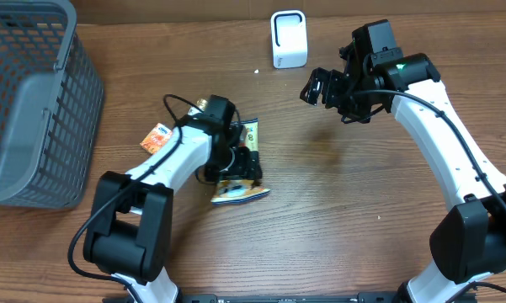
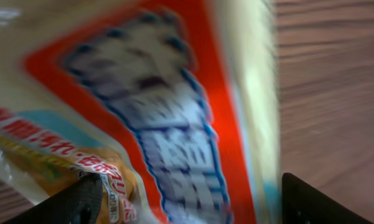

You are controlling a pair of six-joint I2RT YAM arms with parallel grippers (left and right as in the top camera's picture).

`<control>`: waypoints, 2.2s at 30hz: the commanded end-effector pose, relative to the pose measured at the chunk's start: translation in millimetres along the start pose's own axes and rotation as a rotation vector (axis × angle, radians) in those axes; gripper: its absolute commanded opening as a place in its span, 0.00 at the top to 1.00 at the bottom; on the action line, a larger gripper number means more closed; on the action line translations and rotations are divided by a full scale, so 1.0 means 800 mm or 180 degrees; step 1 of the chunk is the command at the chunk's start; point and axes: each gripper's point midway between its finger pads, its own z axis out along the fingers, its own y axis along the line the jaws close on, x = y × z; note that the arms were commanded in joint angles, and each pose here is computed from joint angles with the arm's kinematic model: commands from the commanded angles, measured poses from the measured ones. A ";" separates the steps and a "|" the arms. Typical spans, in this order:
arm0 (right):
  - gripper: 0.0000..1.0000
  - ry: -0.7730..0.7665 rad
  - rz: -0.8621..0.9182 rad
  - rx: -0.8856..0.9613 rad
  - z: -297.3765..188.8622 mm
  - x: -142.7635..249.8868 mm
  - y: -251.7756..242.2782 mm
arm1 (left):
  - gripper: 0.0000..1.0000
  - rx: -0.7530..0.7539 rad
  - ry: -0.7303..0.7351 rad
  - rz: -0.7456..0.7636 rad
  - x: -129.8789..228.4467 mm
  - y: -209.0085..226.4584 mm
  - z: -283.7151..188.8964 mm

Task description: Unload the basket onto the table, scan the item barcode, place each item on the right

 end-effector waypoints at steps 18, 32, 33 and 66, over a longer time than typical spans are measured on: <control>0.00 -0.0082 -0.0005 0.0217 -0.002 -0.005 -0.016 | 0.18 0.0458 0.0120 -0.0089 -0.019 -0.043 -0.043; 0.72 0.0271 -0.0112 0.0235 0.054 0.055 -0.004 | 0.33 -0.0189 -0.0261 -0.1251 -0.066 0.069 -0.142; 0.79 0.0297 -0.0091 0.0230 0.062 0.063 -0.003 | 0.35 -0.0221 -0.0266 -0.1345 -0.066 0.076 -0.144; 0.80 0.0726 -0.0855 0.0762 0.109 0.124 0.004 | 0.41 -0.0321 -0.0198 -0.1416 -0.055 0.094 -0.133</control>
